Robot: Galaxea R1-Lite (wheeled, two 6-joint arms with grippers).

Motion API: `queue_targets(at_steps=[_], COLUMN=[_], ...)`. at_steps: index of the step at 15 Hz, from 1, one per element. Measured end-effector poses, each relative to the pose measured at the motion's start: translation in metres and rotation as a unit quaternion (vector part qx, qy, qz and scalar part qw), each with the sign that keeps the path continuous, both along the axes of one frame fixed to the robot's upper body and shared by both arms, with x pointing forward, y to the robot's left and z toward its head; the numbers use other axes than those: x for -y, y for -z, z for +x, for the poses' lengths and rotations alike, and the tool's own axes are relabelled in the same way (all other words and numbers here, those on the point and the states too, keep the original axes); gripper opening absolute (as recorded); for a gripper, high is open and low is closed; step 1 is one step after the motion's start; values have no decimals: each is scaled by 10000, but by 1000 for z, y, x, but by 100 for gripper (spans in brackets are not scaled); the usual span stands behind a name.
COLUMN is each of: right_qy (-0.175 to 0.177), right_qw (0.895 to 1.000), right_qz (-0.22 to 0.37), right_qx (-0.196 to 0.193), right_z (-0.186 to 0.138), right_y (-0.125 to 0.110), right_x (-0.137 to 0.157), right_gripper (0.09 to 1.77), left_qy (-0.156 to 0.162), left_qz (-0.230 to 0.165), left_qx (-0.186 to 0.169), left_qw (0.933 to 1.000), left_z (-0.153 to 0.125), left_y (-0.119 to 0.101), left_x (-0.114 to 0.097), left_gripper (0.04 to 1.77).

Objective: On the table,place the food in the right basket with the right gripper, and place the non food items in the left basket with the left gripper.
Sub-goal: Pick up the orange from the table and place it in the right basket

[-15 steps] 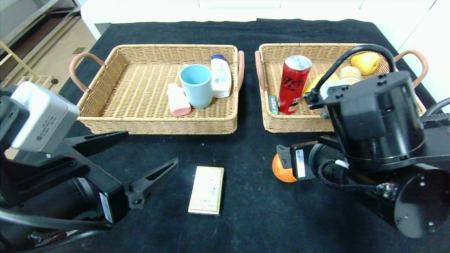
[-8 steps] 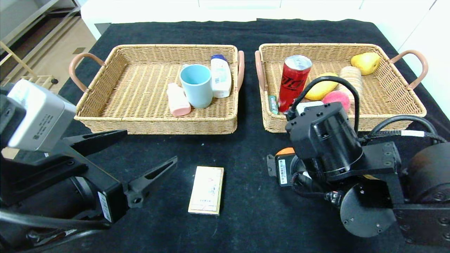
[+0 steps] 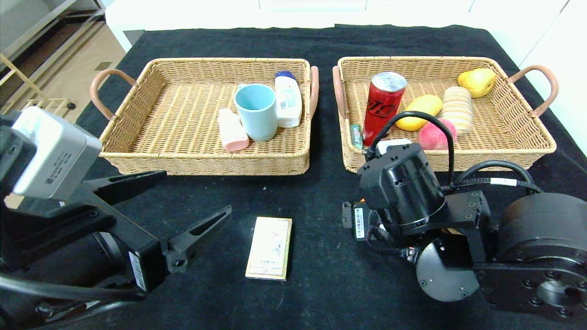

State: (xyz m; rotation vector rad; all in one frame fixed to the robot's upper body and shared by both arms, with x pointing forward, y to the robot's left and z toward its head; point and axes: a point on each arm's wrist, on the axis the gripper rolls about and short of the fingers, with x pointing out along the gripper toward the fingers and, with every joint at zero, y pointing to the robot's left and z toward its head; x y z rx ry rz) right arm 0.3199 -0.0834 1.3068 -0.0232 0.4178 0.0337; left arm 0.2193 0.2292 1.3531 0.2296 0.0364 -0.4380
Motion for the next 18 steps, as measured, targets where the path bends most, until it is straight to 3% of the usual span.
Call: queue_targets(at_steps=[6, 9, 10, 18], right_qy=[51, 82, 93, 130], right_qw=[10000, 9999, 9999, 9998], right_qz=[-60, -68, -69, -110], right_qx=[-44, -57, -61, -107], right_z=[5, 7, 8, 11], right_y=[8, 9, 9, 14], right_x=[-1, 0, 1, 1], right_gripper=[171, 129, 124, 123], left_qy=[10, 9, 10, 26], left_qz=[33, 28, 32, 80], left_qx=[0, -1, -1, -52], left_qw=[10000, 10000, 10000, 10000], left_z=[0, 0, 0, 1], left_y=[1, 1, 1, 3], left_x=[0, 0, 0, 1], left_gripper=[172, 172, 172, 172])
